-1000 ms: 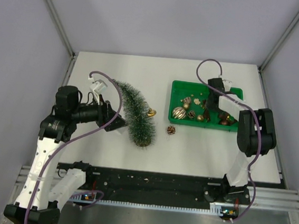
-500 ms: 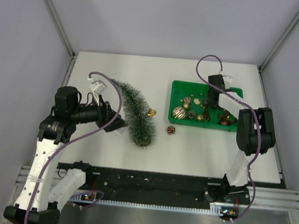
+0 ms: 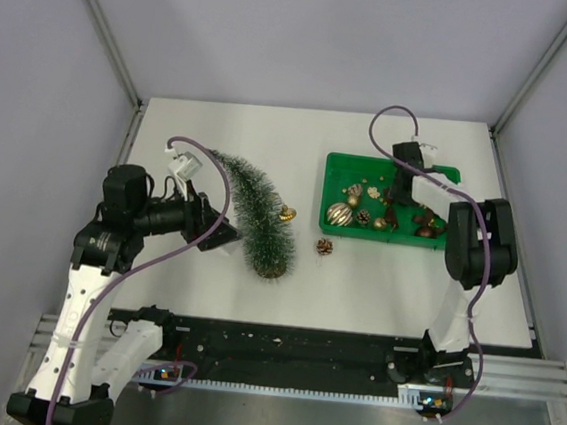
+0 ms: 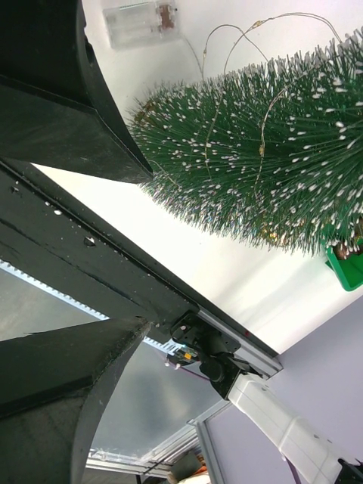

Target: Decorate the small christmas tree

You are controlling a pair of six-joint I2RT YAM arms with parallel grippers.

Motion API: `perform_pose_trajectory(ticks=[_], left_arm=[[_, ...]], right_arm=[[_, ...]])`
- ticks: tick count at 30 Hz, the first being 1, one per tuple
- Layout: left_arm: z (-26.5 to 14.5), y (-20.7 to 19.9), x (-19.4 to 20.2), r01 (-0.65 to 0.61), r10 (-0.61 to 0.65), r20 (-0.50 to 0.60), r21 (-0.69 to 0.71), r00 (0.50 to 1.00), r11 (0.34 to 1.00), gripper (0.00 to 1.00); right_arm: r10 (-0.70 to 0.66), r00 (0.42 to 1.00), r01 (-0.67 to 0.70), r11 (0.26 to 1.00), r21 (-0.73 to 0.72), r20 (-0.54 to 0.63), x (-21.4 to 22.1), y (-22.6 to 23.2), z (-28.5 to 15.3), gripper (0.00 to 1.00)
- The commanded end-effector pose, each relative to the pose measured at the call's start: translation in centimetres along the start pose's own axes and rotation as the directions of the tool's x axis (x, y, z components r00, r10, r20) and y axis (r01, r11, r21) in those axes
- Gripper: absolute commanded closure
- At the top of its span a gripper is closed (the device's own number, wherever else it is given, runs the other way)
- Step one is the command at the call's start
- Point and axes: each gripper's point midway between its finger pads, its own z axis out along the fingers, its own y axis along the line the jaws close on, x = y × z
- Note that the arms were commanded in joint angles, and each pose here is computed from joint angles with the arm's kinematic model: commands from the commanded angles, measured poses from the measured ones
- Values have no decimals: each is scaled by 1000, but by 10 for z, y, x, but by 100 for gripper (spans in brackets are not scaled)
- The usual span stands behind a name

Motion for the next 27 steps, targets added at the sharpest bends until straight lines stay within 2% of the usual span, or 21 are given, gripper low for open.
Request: perform_pose_trajectory(ticks=[1, 8, 12, 15, 16, 21, 26, 27], left_arm=[[-7, -11, -8, -61, 61, 32, 8, 998, 998, 24], [-7, -12, -7, -57, 56, 33, 7, 998, 998, 24], [-6, -10, -6, -53, 53, 40, 5, 998, 999, 24], [-6, -9, -3, -50, 50, 39, 4, 998, 999, 24], [-6, -8, -3, -50, 50, 39, 2, 998, 999, 24], [-6, -6, -1, -55, 56, 42, -12, 998, 998, 25], [-7, -8, 1, -56, 56, 43, -4, 997, 998, 27], [-7, -8, 1, -56, 56, 43, -2, 997, 998, 28]], right_arm=[[58, 997, -53, 995, -79, 57, -26, 5, -22, 68], [118, 983, -76, 959, -273, 141, -56, 9, -102, 71], [125, 984, -67, 920, -385, 128, -50, 12, -142, 71], [122, 986, -47, 855, -517, 112, -40, 21, -174, 70], [116, 988, -34, 816, -577, 106, -36, 27, -187, 70], [67, 991, 65, 527, -847, 118, -9, 53, -260, 70], [76, 972, 208, 178, -962, 224, 3, 60, -343, 68], [70, 970, 223, 142, -964, 235, 6, 61, -350, 68]])
